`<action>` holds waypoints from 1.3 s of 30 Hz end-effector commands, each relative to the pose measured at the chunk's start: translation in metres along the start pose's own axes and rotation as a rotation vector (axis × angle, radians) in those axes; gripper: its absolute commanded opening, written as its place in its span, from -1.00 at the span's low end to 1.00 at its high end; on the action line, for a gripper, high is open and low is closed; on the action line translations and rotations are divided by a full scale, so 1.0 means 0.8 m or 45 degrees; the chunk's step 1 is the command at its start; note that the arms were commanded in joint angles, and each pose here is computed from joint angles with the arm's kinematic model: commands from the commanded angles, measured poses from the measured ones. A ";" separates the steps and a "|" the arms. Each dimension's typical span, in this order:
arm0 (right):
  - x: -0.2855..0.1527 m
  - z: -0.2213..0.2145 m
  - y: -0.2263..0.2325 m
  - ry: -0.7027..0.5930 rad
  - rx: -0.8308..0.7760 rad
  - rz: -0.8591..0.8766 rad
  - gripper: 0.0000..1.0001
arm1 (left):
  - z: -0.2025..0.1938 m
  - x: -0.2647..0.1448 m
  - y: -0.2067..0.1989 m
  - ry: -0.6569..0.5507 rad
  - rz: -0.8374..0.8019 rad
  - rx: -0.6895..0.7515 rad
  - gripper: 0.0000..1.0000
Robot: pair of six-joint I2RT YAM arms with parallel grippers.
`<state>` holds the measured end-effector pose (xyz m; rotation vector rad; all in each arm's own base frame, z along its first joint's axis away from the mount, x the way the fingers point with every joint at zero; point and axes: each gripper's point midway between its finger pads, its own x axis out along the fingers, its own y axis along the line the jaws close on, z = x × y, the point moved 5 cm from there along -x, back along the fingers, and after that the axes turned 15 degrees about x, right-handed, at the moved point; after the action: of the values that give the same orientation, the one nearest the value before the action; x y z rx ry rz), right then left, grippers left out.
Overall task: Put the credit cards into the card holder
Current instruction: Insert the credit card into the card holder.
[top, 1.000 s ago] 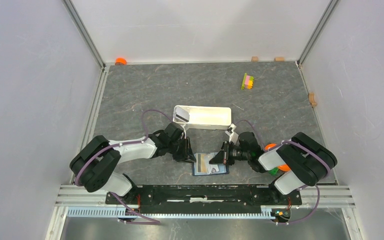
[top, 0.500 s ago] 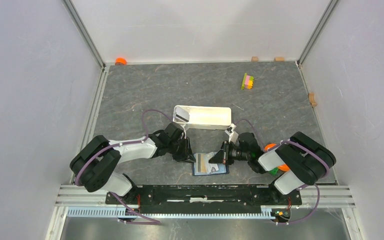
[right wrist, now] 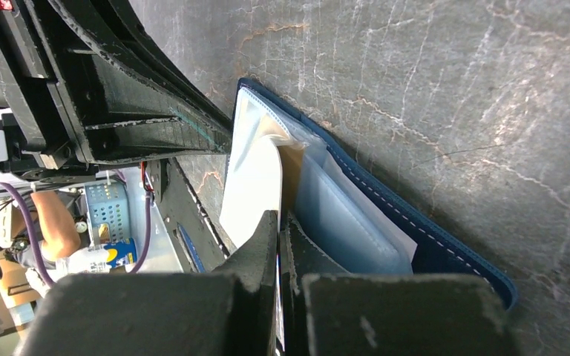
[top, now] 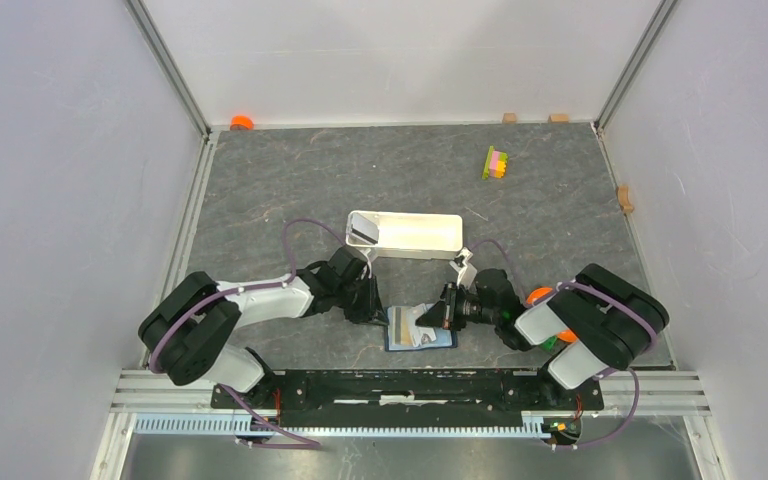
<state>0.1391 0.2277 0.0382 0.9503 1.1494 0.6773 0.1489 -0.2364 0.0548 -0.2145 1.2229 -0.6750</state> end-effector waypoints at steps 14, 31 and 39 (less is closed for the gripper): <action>-0.028 -0.018 -0.056 -0.094 0.109 -0.300 -1.00 | -0.029 0.005 0.034 0.055 0.181 0.013 -0.86; -0.023 -0.010 -0.044 -0.211 0.205 -0.157 -1.00 | -0.030 0.007 0.026 0.042 0.116 -0.002 -0.92; -0.014 -0.006 -0.035 -0.223 0.211 -0.111 -1.00 | -0.032 0.008 0.026 0.047 0.109 -0.011 -0.95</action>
<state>0.1312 0.2137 0.0357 1.1135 1.0890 0.5222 0.1478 -0.2335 0.0521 -0.2106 1.1922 -0.6683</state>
